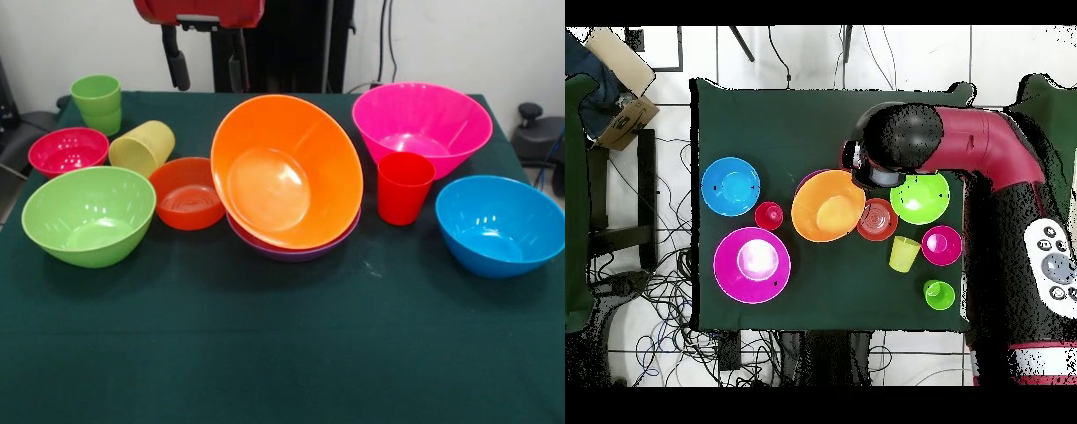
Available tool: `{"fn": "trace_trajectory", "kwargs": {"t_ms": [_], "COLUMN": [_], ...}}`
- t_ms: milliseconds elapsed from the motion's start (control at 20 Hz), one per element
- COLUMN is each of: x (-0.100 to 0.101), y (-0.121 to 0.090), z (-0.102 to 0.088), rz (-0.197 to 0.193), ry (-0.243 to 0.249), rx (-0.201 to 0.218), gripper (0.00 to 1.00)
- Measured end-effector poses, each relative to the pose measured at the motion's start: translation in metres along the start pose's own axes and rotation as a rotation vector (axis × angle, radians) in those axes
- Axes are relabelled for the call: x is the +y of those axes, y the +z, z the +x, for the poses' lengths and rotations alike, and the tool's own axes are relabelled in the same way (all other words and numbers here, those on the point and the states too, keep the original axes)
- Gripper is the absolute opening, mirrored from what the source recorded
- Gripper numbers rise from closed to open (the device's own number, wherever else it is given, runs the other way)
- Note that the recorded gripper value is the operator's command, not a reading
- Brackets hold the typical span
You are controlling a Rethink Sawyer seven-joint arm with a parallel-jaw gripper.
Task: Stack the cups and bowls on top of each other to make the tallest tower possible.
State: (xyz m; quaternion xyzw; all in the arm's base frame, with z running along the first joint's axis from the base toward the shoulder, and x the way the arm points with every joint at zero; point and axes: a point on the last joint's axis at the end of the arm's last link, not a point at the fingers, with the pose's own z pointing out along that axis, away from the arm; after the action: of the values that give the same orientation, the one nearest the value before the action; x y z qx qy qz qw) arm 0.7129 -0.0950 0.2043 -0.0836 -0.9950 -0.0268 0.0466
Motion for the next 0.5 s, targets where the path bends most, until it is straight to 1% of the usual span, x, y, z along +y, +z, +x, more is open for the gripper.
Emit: {"fn": "trace_trajectory", "kwargs": {"t_ms": [500], "x": [-0.0005], "y": [0.0007], "z": [0.0003], "rz": [0.005], "ry": [-0.003], "rx": [-0.001], "gripper": [1.0]}}
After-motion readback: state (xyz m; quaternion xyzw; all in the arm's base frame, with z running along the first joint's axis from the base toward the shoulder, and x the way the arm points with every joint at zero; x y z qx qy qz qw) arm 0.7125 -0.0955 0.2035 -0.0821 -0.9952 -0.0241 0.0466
